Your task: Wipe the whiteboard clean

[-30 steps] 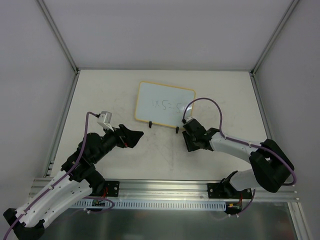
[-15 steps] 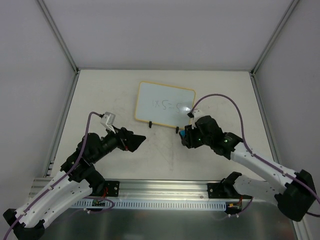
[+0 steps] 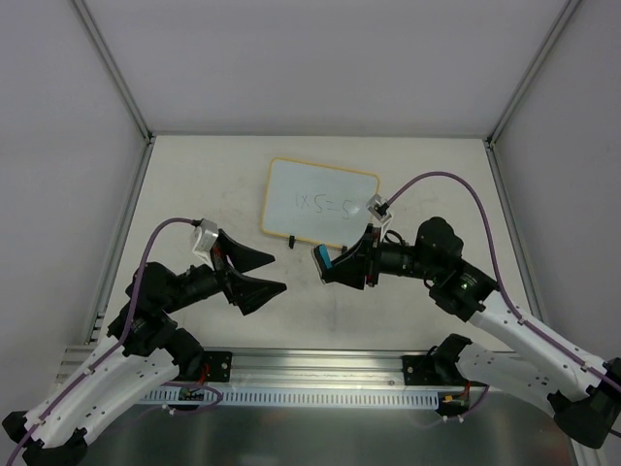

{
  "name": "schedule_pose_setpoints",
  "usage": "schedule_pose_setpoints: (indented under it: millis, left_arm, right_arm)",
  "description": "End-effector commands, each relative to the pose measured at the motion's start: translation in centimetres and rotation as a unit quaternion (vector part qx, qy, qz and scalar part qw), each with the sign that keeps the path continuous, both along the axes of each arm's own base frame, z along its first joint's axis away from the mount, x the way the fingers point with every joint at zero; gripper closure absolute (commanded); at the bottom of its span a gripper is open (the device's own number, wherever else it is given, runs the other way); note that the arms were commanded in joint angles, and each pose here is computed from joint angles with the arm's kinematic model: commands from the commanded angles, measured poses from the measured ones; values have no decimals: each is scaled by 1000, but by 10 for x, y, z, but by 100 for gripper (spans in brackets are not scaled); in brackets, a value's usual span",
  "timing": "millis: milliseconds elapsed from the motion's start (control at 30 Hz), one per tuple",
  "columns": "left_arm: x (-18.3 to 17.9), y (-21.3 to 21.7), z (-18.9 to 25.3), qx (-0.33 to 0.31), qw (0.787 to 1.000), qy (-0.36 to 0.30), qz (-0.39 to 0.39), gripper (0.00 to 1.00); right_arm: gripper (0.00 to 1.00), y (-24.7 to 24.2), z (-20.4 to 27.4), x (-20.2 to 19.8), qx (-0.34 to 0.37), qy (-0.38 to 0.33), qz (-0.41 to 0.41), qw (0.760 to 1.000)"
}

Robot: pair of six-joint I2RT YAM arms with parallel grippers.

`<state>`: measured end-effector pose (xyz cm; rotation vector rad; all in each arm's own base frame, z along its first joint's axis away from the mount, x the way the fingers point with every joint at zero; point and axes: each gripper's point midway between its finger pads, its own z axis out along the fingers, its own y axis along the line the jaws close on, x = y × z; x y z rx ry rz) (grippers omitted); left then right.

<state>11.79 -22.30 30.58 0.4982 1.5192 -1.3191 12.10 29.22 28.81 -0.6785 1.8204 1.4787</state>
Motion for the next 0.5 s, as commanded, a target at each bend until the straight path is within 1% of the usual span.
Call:
schedule_pose_setpoints:
  millis: [0, 33, 133, 300, 367, 400, 433, 467]
  left_arm:
    - [-19, -4, 41, -42, 994, -86, -51, 1]
    - [-19, -5, 46, -49, 993, -93, -53, 1]
    - [-16, -12, 49, -49, 993, -88, -66, 1]
    - [-20, -19, 62, -78, 989, -90, -91, 1]
    - [-22, -21, 64, -91, 988, -76, -103, 1]
    - [-23, -20, 70, -102, 986, -81, -106, 1]
    - [-24, -20, 74, -109, 985, -79, -107, 1]
    - [-26, -19, 78, -118, 985, -68, -109, 1]
  right_arm:
    - [75, 11, 60, -29, 92, -25, 69, 993]
    - [75, 12, 66, -32, 101, -31, 75, 992]
    - [75, 18, 78, -44, 116, -31, 92, 988]
    - [75, 27, 88, -58, 132, -40, 111, 984]
    - [75, 31, 91, -60, 130, -53, 115, 984]
    - [75, 34, 91, -62, 126, -59, 114, 984]
    - [76, 36, 80, -61, 105, -53, 111, 987]
    - [76, 37, 80, -59, 97, -75, 107, 987]
